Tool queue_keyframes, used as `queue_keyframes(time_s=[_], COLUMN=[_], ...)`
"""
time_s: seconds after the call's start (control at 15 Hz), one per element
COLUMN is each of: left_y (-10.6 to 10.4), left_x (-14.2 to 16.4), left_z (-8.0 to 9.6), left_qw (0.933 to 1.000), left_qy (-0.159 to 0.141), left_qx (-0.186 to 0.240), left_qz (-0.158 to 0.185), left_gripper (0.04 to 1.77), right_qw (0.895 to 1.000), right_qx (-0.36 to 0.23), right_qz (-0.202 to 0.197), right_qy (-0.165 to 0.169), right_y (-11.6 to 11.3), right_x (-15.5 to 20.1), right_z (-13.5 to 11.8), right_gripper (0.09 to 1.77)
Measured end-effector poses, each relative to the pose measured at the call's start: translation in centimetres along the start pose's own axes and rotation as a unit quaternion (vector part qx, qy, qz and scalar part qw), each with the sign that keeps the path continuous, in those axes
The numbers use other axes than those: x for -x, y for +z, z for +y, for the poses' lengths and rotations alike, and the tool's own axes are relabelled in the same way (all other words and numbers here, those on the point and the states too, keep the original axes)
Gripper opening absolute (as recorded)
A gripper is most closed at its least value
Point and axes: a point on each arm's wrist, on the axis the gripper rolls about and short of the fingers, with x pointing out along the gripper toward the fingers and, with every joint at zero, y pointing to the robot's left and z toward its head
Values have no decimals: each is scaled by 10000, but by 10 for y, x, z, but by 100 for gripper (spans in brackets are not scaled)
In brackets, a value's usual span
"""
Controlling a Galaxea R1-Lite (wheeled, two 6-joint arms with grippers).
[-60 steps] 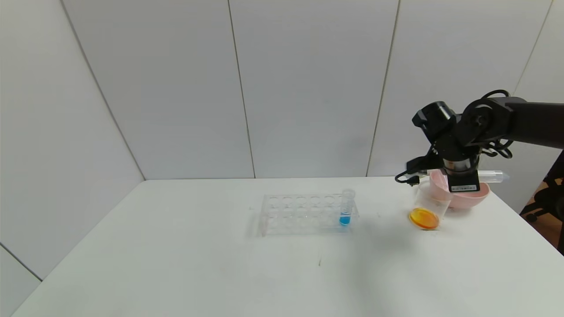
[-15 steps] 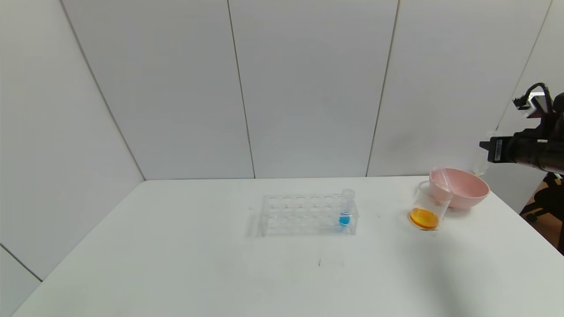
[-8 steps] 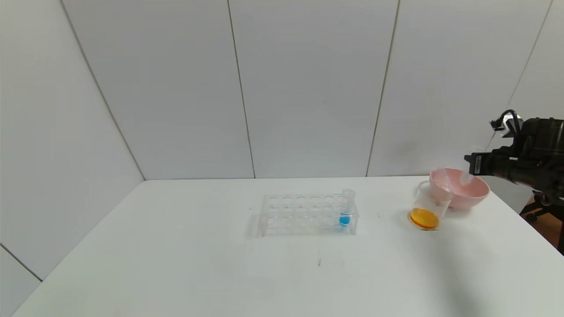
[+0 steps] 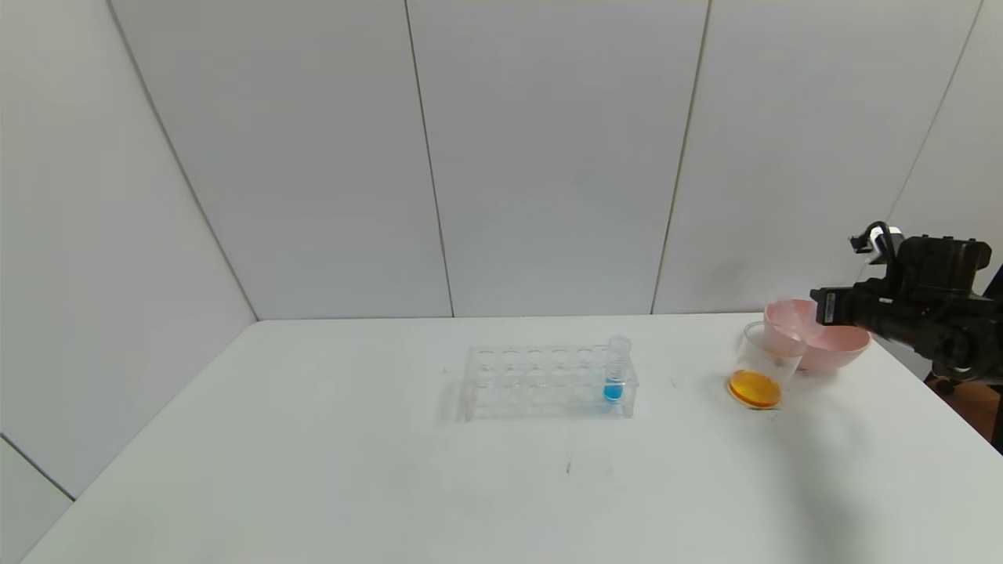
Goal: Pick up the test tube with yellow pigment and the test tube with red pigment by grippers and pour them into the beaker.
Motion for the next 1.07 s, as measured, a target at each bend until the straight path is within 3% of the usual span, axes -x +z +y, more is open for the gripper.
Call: queue_keyframes(time_s=[0.33,0.67,1.07], left_y=[0,0,0], left_x=[0,0,0], left_z=[0,0,0], left_qw=[10000,10000,10000], left_qy=[0,0,-2], left_qx=[0,0,0], left_qz=[0,-2,0], left_gripper=[172,172,172], right_qw=[10000,10000,9999], right_qx=[4,-7,8], right_qz=[35,32,-29], right_qy=[30,48,129], right_y=[-3,-2,9], right_x=[-2,0,13], right_z=[-1,0,8], right_gripper=[48,105,140])
